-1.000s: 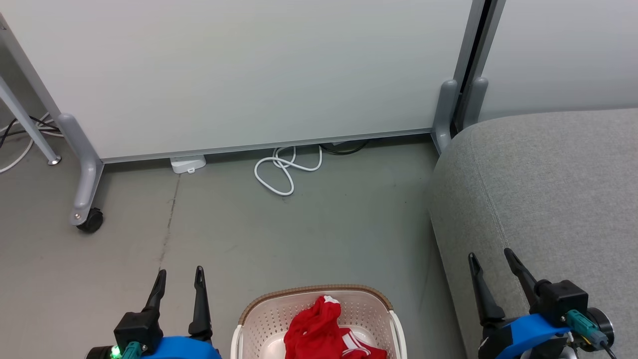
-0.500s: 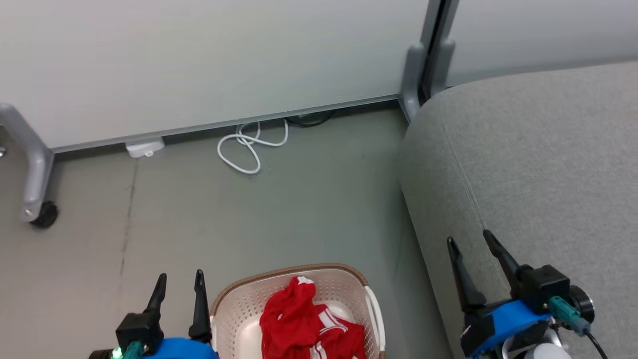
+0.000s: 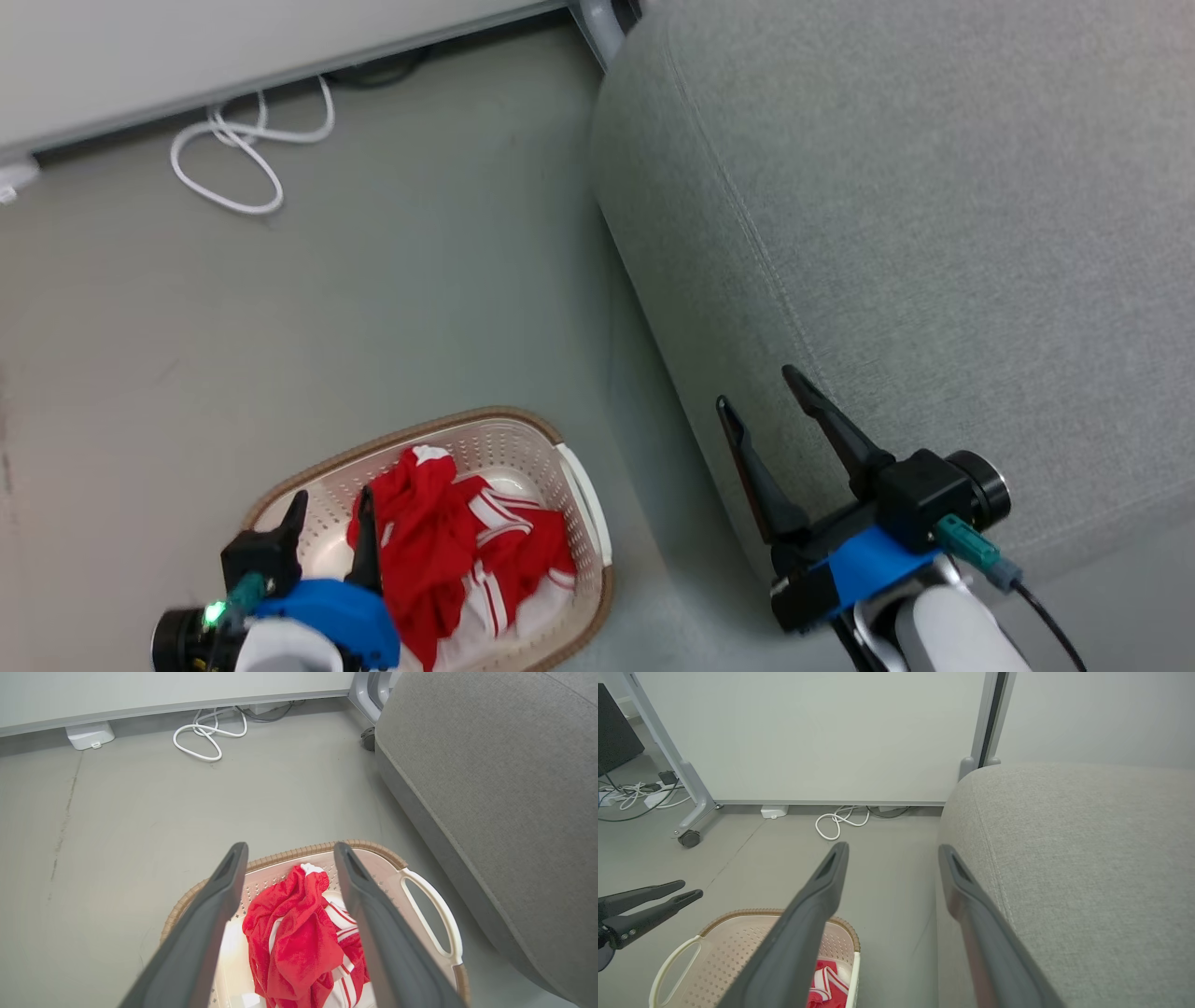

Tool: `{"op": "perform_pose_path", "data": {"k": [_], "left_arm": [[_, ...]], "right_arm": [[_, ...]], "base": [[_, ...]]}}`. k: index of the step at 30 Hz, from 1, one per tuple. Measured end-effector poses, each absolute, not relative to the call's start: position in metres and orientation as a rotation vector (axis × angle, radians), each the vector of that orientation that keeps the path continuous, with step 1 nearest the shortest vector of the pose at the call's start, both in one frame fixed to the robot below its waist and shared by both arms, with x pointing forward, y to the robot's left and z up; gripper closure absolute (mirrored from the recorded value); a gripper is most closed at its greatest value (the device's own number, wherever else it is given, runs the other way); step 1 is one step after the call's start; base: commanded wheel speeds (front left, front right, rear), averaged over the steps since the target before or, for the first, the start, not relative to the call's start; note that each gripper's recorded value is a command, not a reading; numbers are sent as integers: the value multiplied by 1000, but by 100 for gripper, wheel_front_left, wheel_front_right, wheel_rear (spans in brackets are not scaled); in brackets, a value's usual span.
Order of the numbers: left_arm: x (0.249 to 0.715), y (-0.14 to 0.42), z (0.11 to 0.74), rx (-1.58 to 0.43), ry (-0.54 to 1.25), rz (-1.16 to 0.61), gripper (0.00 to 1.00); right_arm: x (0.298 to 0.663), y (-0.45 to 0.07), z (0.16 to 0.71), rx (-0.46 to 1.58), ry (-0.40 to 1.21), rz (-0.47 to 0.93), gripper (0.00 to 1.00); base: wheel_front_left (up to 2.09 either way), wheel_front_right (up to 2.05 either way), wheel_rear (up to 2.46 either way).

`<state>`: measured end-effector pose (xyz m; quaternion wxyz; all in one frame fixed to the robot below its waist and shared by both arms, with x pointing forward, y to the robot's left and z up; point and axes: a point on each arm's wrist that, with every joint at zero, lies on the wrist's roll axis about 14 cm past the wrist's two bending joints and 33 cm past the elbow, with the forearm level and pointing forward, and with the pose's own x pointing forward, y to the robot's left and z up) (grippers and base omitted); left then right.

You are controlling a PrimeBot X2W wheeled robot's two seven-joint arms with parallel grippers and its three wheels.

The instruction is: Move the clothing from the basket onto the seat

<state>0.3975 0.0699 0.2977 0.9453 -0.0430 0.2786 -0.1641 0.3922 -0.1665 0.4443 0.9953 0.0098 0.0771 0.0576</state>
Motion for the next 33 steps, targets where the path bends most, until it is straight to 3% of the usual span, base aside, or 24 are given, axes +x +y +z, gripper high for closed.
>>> {"op": "perform_pose_path", "data": {"k": [15, 32, 33], "left_arm": [[389, 39, 178, 37, 951, -535, 0], [396, 49, 105, 144, 1131, -571, 0], [396, 49, 103, 146, 1137, -572, 55]], "right_arm": [[412, -189, 406, 37, 226, 58, 0], [431, -196, 368, 60, 294, 43, 0], [432, -195, 368, 58, 291, 44, 0]], "base": [[0, 0, 0], [0, 0, 0], [0, 0, 0]]}}
